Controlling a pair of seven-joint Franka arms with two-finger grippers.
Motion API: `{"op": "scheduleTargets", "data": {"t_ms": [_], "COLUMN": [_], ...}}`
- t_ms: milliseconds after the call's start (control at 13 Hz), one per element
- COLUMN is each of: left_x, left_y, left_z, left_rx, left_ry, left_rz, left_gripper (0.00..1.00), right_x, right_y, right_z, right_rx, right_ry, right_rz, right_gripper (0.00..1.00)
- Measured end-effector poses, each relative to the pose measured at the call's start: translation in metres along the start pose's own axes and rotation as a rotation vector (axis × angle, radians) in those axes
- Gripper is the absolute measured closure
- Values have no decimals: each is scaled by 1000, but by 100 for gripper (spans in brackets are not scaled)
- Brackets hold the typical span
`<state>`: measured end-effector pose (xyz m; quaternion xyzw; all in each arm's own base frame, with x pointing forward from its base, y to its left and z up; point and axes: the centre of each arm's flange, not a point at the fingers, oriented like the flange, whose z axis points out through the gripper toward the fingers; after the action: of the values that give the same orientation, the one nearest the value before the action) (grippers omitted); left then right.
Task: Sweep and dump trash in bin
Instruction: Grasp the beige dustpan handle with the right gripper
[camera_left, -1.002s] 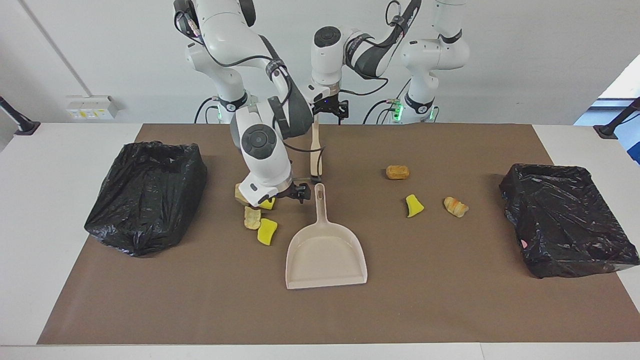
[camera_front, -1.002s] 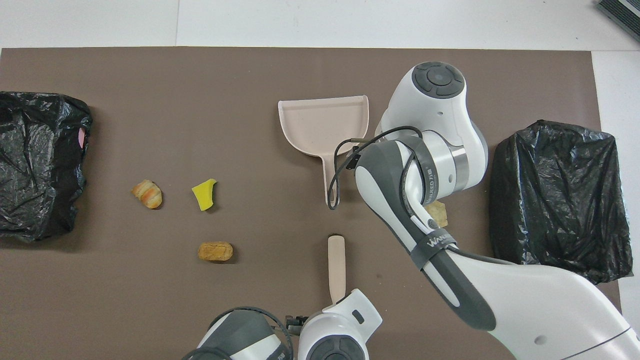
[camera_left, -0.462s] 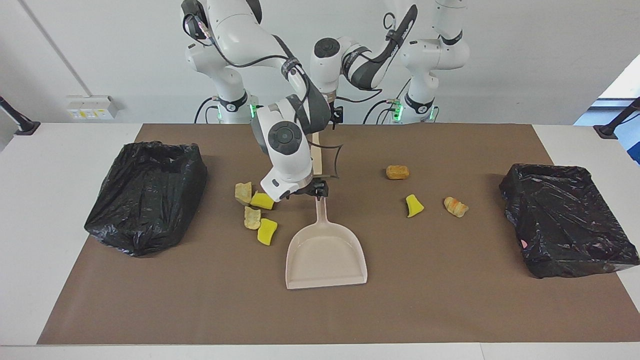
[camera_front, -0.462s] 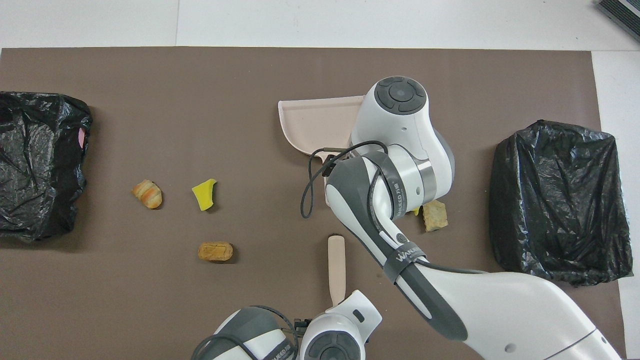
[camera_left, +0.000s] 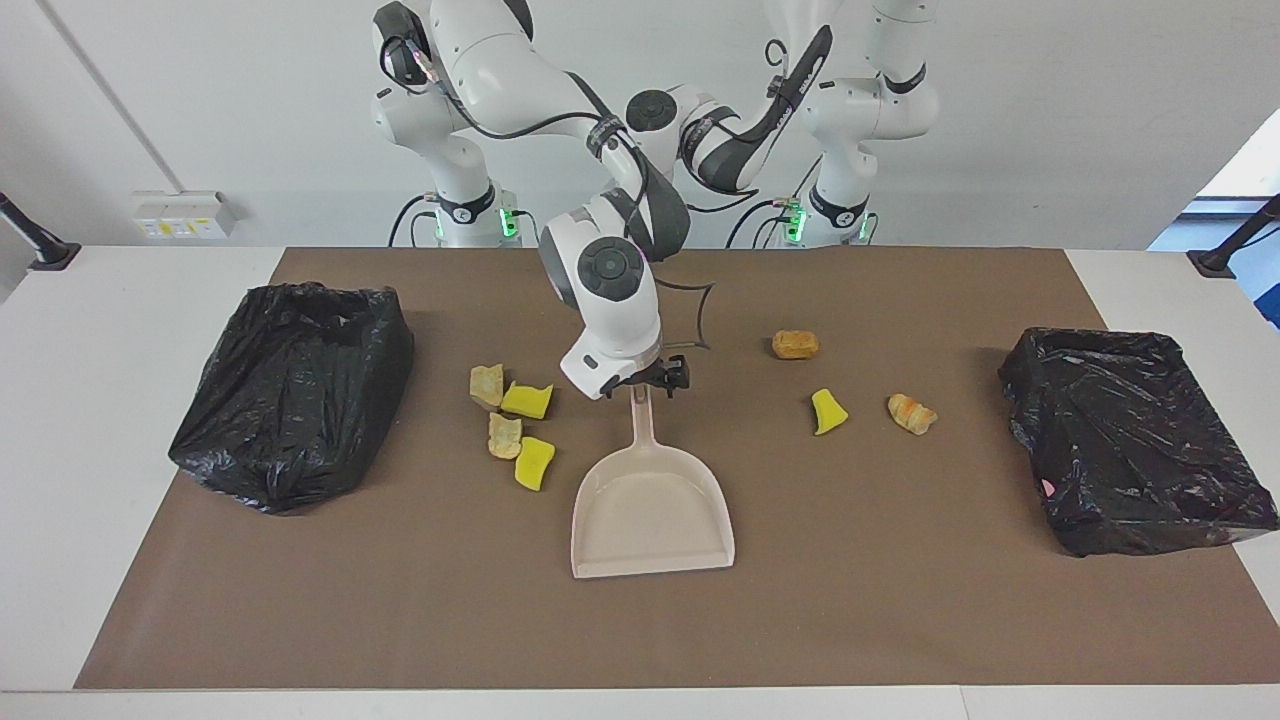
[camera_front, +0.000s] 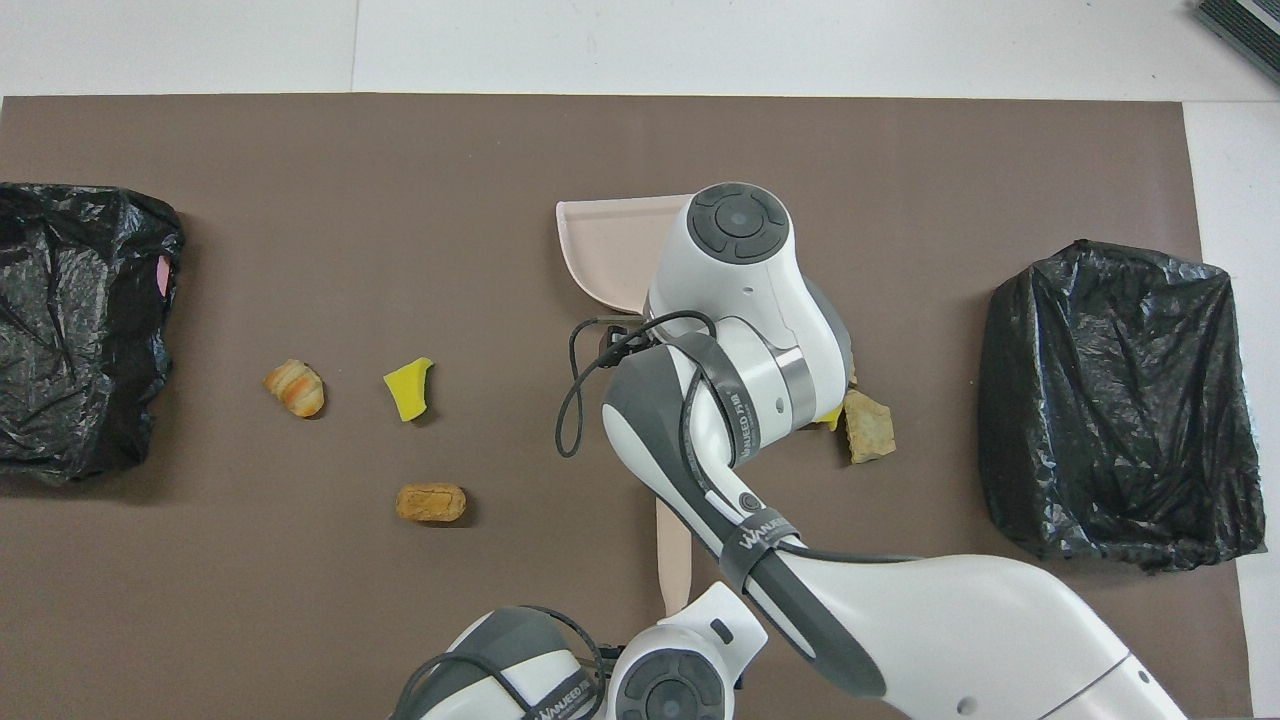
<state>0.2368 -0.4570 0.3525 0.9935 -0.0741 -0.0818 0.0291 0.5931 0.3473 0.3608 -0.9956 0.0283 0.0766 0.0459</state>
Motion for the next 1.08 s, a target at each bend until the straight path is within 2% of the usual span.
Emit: {"op": "scheduleTargets", "data": {"t_ms": [77, 154, 231, 308, 385, 616, 693, 847, 1002, 1079], "left_x": [-1, -1, -2, -2, -3, -6, -7, -9, -9, -10], "left_y": [1, 1, 1, 2, 2, 4, 5, 6, 7, 7], "left_z": [0, 0, 0, 1, 1, 2, 2, 3, 3, 4], "left_rx": [0, 0, 1, 1, 1, 2, 3, 4, 4, 5], "left_ry": [0, 0, 0, -1, -1, -2, -3, -4, -7, -9], "left_rz": [2, 3, 5, 6, 7, 14, 18, 22, 23, 24], "left_gripper": [20, 21, 30, 34, 34, 33, 34, 46, 47, 51], "right_x": [2, 3, 4, 5, 5, 5, 6, 6, 12, 15], "right_y": [1, 3, 5, 5, 5, 3, 5, 5, 17, 23], "right_z": [1, 1, 0, -1, -1, 1, 0, 1, -1, -4], "right_rx": [-4, -5, -5, -4, -2, -2, -2, -3, -6, -3], "right_ry": [3, 4, 5, 8, 11, 12, 13, 10, 0, -7], "right_rz": [0, -1, -2, -1, -2, -4, -2, -3, -6, -4], "right_gripper": [0, 0, 4, 17, 31, 34, 44, 68, 68, 68]}}
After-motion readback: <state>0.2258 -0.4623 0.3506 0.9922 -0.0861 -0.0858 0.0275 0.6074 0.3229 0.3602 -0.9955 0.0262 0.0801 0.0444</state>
